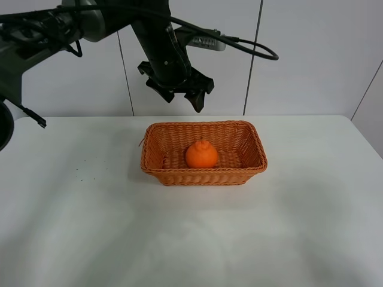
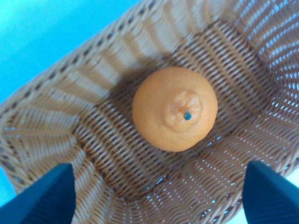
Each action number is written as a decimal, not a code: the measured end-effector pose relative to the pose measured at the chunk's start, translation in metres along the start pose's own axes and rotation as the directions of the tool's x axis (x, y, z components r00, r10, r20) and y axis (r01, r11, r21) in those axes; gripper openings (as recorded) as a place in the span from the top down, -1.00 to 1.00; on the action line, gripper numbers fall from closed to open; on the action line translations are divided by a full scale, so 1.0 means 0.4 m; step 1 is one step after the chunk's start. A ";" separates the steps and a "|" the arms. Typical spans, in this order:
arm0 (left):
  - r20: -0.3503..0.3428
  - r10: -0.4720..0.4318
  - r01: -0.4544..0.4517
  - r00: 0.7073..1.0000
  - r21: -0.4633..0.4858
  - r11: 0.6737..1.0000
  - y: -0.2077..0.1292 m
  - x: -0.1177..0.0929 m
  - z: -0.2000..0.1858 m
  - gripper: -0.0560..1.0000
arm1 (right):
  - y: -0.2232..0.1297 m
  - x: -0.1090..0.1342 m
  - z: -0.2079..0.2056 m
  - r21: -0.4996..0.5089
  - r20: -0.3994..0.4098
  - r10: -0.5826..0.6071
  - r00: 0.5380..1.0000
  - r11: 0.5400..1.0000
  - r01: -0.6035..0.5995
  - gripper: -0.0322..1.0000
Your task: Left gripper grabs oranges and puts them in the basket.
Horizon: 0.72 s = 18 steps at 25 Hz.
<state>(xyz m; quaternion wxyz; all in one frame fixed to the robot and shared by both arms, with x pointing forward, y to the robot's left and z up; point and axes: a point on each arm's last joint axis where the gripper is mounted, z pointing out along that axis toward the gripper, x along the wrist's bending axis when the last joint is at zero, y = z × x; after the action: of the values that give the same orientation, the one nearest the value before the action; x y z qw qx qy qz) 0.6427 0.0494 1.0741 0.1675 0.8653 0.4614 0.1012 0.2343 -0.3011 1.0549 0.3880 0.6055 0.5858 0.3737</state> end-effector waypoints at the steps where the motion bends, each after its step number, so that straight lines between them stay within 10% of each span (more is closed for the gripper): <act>1: -0.002 -0.003 0.003 1.000 -0.003 1.000 0.000 0.004 -0.003 -0.69 | 0.000 0.000 0.000 0.000 0.000 0.000 1.000 1.000 0.000 -0.41; 7: -0.029 -0.072 0.072 0.997 -0.003 0.997 -0.007 0.092 0.000 -0.69 | 0.000 0.000 0.000 0.000 0.000 0.000 1.000 1.000 0.000 -0.41; 18: -0.151 -0.359 0.362 0.921 -0.005 0.932 -0.112 0.459 -0.014 -0.69 | 0.000 0.000 0.000 0.000 0.000 0.000 1.000 1.000 0.000 -0.41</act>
<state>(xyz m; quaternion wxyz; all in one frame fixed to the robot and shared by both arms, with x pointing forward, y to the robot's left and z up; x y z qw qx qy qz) 0.7081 0.2265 1.0660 0.1383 0.7576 0.6250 0.1276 0.2343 -0.3011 1.0549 0.3880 0.6055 0.5858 0.3737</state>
